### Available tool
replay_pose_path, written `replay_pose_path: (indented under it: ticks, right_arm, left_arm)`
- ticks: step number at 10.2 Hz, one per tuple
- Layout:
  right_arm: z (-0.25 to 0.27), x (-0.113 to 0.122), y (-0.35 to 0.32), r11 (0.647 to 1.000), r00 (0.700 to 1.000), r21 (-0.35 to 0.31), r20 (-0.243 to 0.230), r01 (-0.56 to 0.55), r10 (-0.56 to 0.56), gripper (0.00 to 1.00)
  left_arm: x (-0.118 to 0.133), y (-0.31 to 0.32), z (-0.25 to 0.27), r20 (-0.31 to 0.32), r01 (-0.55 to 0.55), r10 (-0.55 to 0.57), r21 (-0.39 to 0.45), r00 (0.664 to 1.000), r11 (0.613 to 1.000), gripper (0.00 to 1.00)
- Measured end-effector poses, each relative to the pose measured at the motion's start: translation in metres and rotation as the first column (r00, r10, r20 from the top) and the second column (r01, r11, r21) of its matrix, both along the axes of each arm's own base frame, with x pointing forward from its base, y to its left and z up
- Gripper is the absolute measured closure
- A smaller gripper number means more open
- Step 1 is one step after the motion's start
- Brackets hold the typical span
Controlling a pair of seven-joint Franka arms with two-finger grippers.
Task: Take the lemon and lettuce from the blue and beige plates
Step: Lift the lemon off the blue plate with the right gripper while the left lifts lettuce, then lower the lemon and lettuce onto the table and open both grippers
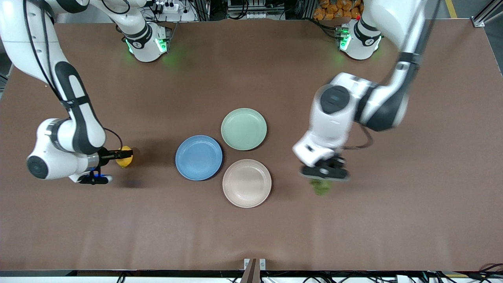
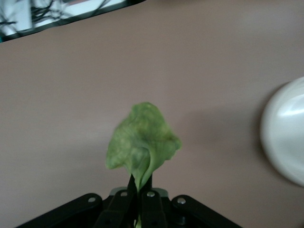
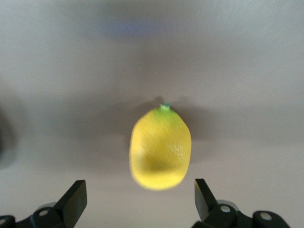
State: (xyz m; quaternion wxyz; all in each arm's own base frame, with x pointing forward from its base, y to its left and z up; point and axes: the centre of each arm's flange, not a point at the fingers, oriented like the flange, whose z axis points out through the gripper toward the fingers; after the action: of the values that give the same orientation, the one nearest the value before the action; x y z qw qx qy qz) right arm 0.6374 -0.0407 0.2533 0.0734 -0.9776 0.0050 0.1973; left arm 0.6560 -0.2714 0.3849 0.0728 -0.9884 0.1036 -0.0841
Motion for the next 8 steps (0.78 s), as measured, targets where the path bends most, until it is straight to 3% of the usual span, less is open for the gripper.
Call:
replay_pose_path:
  ticks: [3, 6, 7, 8]
  right_arm:
    - [0.161, 0.021, -0.026, 1.000, 0.998, -0.022, 0.062, 0.012, -0.011, 0.00]
    - [0.274, 0.005, -0.045, 0.997, 0.983, -0.071, 0.182, 0.037, -0.023, 0.00]
    - [0.295, -0.003, -0.042, 0.995, 0.979, -0.100, 0.202, 0.028, -0.008, 0.00]
    - [0.312, -0.009, -0.037, 0.992, 0.975, -0.126, 0.223, 0.022, 0.007, 0.00]
  left_arm:
    - [0.036, 0.149, -0.087, -0.154, -0.008, 0.010, 0.016, 0.988, 1.000, 0.96]
    - [0.043, 0.172, -0.138, -0.170, -0.012, 0.011, -0.005, 0.985, 1.000, 0.56]
    - [0.044, 0.161, -0.130, -0.155, -0.002, 0.000, -0.011, 0.988, 1.000, 0.48]
    - [0.046, 0.154, -0.120, -0.140, 0.008, -0.010, -0.014, 0.990, 1.000, 0.48]
